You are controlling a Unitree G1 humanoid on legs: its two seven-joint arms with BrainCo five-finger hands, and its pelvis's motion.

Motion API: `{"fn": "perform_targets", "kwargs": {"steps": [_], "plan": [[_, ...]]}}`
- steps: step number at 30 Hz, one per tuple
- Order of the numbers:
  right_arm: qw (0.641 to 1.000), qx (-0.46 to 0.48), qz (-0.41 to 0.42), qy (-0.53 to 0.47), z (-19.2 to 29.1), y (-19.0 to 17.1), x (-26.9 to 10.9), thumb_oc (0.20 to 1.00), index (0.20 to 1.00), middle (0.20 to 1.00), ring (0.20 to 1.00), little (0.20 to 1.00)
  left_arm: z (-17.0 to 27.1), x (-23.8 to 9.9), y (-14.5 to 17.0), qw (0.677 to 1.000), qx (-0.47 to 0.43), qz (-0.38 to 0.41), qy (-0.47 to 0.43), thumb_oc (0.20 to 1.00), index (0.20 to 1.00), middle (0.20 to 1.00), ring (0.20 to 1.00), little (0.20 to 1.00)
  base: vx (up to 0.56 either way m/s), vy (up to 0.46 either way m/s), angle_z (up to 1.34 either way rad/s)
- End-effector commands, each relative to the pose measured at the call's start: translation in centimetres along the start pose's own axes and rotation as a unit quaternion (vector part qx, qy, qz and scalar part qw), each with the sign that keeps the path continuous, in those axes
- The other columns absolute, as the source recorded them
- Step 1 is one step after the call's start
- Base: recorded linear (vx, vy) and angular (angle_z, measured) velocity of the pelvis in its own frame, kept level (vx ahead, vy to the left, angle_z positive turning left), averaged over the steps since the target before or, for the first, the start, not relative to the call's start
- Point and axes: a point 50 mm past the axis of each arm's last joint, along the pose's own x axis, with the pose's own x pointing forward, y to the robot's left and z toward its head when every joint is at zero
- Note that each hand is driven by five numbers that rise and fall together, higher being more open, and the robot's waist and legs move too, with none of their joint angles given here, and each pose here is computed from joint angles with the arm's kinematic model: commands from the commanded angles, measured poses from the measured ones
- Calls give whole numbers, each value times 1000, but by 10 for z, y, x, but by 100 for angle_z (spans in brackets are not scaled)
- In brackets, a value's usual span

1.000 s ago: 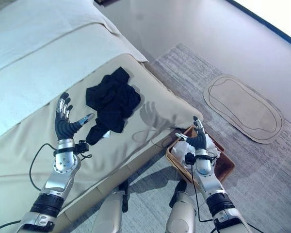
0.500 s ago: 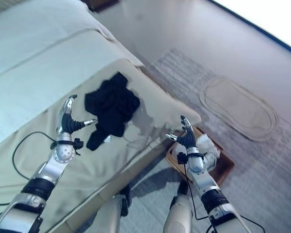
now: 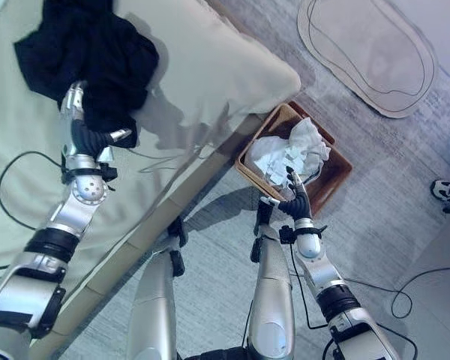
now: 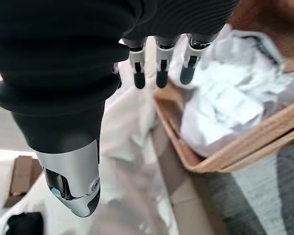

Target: Pick up clothes into the bucket

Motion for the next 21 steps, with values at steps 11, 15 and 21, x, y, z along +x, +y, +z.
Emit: {"fn": "perform_targets", "kwargs": {"steps": [11, 15, 21], "plan": [[993, 33, -56, -103, 32, -27, -4, 1000, 1000, 1000, 1000, 1000, 12, 64, 97, 971, 115, 203, -49, 1000, 1000, 1000, 1000, 1000, 9, 13, -1], [993, 26, -55, -97, 29, -26, -5, 1000, 1000, 1000, 1000, 1000, 7, 73, 104, 968, 149, 198, -33, 1000, 1000, 1000, 1000, 1000, 0, 0, 0], [995, 26, -49, -87, 25, -27, -5, 1000, 1000, 1000, 1000, 1000, 7, 78, 97, 979, 142, 144, -30, 1000, 1000, 1000, 1000, 1000, 5, 10, 0]]}}
